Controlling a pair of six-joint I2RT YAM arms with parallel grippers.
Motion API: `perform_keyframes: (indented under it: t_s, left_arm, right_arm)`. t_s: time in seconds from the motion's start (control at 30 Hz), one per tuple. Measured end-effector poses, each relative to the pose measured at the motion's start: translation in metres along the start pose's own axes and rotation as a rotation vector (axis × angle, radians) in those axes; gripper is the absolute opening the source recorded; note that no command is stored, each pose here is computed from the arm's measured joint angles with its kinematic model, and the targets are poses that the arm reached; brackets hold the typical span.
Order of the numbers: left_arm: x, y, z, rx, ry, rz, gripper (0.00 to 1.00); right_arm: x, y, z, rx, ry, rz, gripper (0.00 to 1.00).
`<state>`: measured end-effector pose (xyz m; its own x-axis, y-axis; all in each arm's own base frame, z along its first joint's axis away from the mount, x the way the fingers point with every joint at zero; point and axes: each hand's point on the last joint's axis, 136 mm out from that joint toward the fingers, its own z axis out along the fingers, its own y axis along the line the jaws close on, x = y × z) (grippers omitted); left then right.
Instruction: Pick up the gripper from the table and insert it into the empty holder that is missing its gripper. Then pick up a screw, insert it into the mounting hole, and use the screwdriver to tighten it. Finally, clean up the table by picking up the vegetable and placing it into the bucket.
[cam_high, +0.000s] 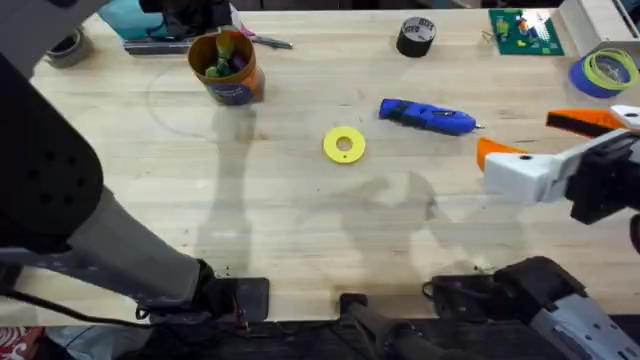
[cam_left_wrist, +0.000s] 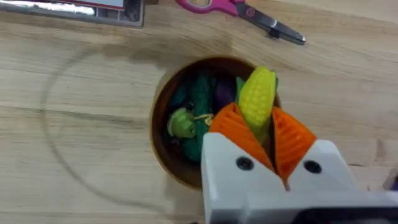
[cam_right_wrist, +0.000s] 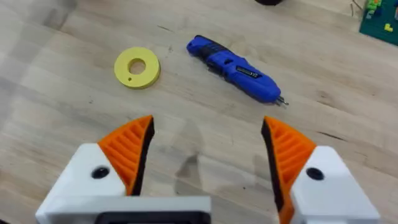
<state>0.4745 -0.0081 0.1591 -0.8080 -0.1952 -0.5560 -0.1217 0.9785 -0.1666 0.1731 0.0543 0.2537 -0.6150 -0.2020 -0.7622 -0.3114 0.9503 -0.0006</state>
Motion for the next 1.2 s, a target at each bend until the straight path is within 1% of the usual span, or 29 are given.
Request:
perform_keyframes:
  t_s: [0.07, 0.1, 0.13, 0.2, 0.3, 0.33, 0.47, 0.57, 0.6, 0.67, 0.8, 0.93, 0.97, 1.07, 1.2]
  left_arm:
    - [0.0, -0.002, 0.0, 0.01, 0.002, 0.0, 0.034]
    - [0.0, -0.002, 0.0, 0.013, 0.002, 0.001, 0.056]
    - [0.0, -0.002, 0.0, 0.015, 0.003, 0.007, 0.171]
    - [0.003, -0.002, 0.0, 0.015, 0.014, 0.006, 0.493]
    - [0.011, -0.001, 0.0, 0.011, 0.047, 0.0, 0.936]
    - [0.015, -0.001, 0.0, 0.009, 0.061, 0.001, 0.972]
    - [0.025, 0.001, -0.002, 0.002, 0.101, -0.002, 0.986]
    - [0.033, 0.001, -0.018, -0.003, 0.13, -0.004, 0.988]
    - [0.035, 0.001, -0.026, -0.004, 0.136, -0.005, 0.988]
    - [0.041, 0.0, -0.051, -0.005, 0.142, -0.005, 0.988]
    - [0.055, -0.001, -0.108, -0.004, 0.137, -0.005, 0.988]
    - [0.077, -0.001, -0.159, -0.005, 0.141, -0.005, 0.989]
    - [0.1, -0.001, -0.191, -0.006, 0.137, 0.008, 0.989]
    - [0.125, -0.004, -0.203, 0.004, 0.149, 0.03, 0.989]
    - [0.157, -0.005, -0.208, 0.022, 0.154, 0.06, 0.996]
  right_arm:
    - [0.0, 0.0, 0.0, 0.0, 0.0, 0.0, 0.996]
    - [0.0, 0.0, 0.0, 0.0, 0.0, 0.0, 0.996]
    - [0.0, 0.0, 0.0, 0.0, 0.0, 0.0, 0.996]
    - [0.0, 0.0, 0.0, 0.0, 0.0, 0.0, 0.996]
    - [0.0, 0.0, 0.0, 0.0, 0.0, 0.0, 0.996]
    - [0.0, 0.0, 0.0, 0.0, 0.0, 0.0, 0.994]
    - [0.0, 0.0, 0.0, 0.0, 0.0, 0.0, 0.996]
    - [0.0, 0.0, 0.0, 0.0, 0.0, 0.0, 0.996]
    - [0.0, 0.0, 0.0, 0.0, 0.0, 0.0, 0.997]
    - [0.0, 0.0, 0.0, 0.0, 0.0, 0.0, 0.997]
    - [0.0, 0.0, 0.0, 0.0, 0.0, -0.001, 0.996]
    - [0.0, 0.0, 0.0, 0.0, 0.0, -0.001, 0.996]
    - [0.0, 0.0, 0.0, 0.0, 0.0, -0.001, 0.995]
    - [0.0, 0.0, 0.0, 0.0, 0.002, -0.001, 0.995]
    - [0.001, 0.0, 0.0, 0.0, 0.004, -0.001, 0.996]
